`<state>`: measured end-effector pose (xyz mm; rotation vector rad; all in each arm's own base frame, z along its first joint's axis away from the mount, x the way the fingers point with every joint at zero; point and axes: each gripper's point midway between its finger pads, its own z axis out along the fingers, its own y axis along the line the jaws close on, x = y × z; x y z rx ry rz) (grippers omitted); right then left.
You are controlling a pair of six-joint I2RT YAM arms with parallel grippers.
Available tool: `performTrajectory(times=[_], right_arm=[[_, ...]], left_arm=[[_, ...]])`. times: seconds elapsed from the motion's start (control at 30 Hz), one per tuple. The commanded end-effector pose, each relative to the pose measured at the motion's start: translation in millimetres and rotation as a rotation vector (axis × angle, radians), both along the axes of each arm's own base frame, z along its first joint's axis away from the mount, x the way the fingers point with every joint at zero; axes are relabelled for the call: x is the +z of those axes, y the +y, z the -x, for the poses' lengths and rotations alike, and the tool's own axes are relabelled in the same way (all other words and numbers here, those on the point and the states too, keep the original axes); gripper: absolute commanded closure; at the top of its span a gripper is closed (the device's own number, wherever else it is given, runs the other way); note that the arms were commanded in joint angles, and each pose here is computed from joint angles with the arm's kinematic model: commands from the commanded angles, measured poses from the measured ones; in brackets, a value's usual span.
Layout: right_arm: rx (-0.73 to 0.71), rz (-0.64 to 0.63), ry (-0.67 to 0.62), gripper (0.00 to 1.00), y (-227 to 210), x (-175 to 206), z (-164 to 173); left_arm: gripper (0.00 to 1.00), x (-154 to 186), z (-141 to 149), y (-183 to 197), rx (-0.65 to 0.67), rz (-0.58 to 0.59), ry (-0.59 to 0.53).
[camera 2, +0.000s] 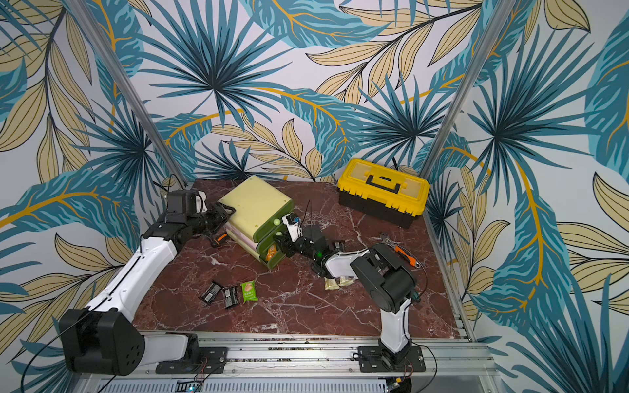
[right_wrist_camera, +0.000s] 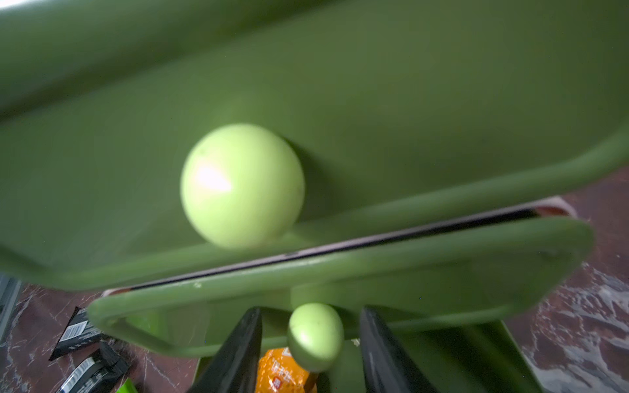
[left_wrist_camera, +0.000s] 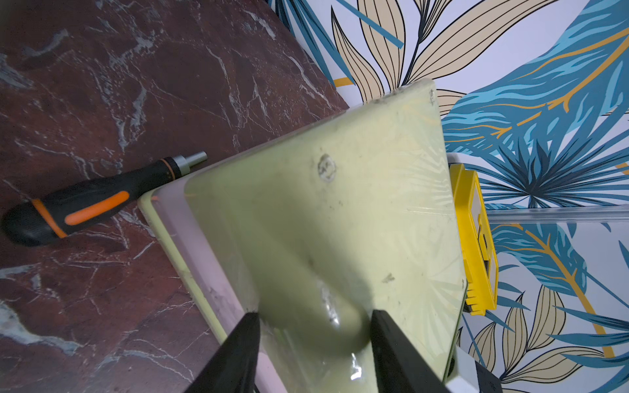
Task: Take the cookies out of the drawer
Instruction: Open the drawer in the storage box.
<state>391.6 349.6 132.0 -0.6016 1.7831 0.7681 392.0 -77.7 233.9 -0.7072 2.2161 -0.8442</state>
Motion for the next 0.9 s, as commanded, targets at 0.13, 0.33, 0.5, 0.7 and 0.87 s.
performTrajectory(times=[0.13,0.33,0.5,0.7,0.87], right_arm=[[-0.027,0.07,0.003,0.5,-32,-7,31],[-0.017,0.045,0.009,0.51,-27,-5,30],[0.007,0.012,-0.012,0.51,-8,5,12],[0.039,-0.01,-0.018,0.53,13,8,-4],[0.042,-0.027,-0.018,0.53,18,9,-9]], left_arm=[[0.45,-28,19,0,-0.012,-0.029,0.114],[0.45,-29,19,0,-0.014,-0.03,0.118],[0.45,-29,21,1,-0.011,-0.031,0.118],[0.45,-30,21,1,-0.007,-0.027,0.118],[0.44,-30,21,1,-0.004,-0.026,0.117]])
